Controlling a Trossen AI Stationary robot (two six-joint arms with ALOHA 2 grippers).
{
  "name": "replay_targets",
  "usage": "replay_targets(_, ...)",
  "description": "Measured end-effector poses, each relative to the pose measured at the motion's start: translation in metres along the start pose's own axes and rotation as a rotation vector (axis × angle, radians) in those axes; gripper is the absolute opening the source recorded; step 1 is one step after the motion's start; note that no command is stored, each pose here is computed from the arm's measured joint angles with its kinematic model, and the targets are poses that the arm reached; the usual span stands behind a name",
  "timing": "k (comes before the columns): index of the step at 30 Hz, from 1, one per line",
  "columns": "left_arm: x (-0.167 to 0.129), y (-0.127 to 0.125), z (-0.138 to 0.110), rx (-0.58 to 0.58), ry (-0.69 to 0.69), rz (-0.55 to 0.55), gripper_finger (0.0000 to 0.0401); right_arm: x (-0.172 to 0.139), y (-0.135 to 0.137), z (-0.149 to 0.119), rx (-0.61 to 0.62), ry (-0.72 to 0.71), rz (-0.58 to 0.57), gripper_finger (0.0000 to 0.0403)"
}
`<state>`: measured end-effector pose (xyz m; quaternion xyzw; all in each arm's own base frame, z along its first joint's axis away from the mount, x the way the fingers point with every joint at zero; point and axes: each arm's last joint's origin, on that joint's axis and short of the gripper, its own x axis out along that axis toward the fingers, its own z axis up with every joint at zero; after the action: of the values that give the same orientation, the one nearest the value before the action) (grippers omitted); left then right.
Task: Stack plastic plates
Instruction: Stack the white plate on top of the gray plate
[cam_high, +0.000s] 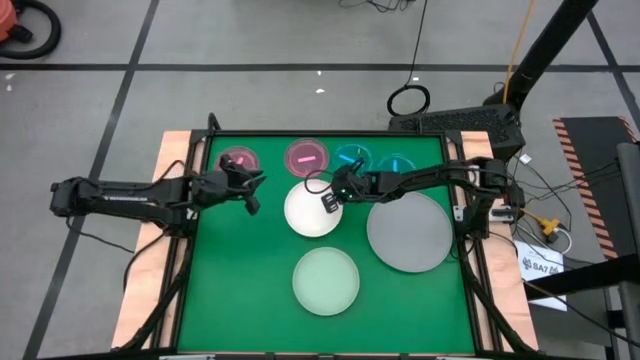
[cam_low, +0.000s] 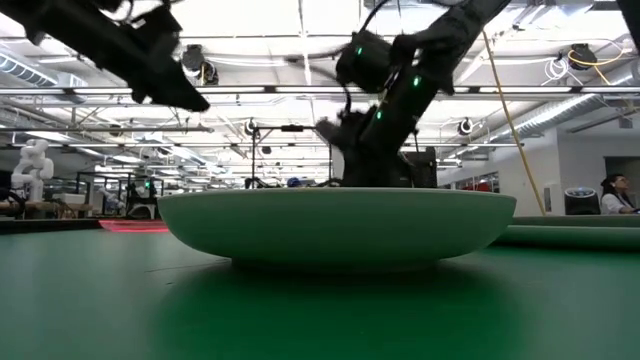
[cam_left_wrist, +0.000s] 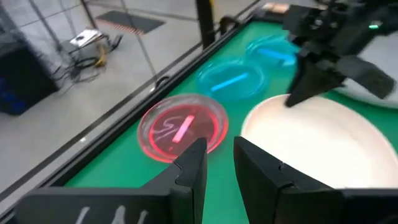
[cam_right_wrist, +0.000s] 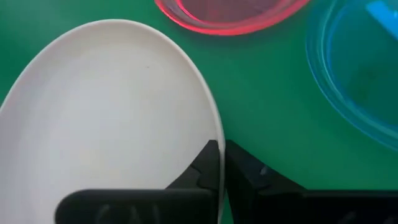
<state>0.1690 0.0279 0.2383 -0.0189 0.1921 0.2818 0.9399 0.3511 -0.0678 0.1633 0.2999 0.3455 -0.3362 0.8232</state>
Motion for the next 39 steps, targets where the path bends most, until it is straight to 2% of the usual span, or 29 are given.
replay_targets(5, -0.020, -0.002, 0.007, -0.028, -0.085, -0.072, 0.0088, -0.035, 0.000, 0.007, -0.030, 0.044, 0.061, 0.0005)
replay_targets(9, -0.032, -0.002, 0.010, -0.040, -0.135, -0.115, 0.0088, -0.071, -0.006, 0.003, -0.098, 0.178, 0.101, 0.0005)
replay_targets(13, -0.039, -0.002, 0.012, -0.033, -0.168, -0.139, 0.0088, -0.107, -0.019, -0.006, -0.140, 0.311, 0.057, 0.0005)
replay_targets(19, -0.042, -0.002, 0.013, -0.035, -0.181, -0.150, 0.0088, -0.143, -0.054, -0.028, -0.075, 0.372, -0.005, 0.0005)
replay_targets(25, -0.042, -0.002, 0.013, -0.031, -0.181, -0.149, 0.0088, -0.160, -0.098, -0.067, 0.029, 0.360, -0.007, 0.0005)
replay_targets(30, -0.042, -0.002, 0.013, -0.010, -0.187, -0.147, 0.0088, -0.161, -0.129, -0.097, 0.112, 0.325, 0.007, 0.0004)
replay_targets(34, -0.042, -0.002, 0.016, -0.006, -0.213, -0.146, 0.0088, -0.159, -0.141, -0.110, 0.136, 0.290, 0.010, 0.0004)
replay_targets(39, -0.042, -0.002, 0.016, 0.008, -0.215, -0.144, 0.0088, -0.160, -0.143, -0.110, 0.130, 0.249, 0.017, 0.0004)
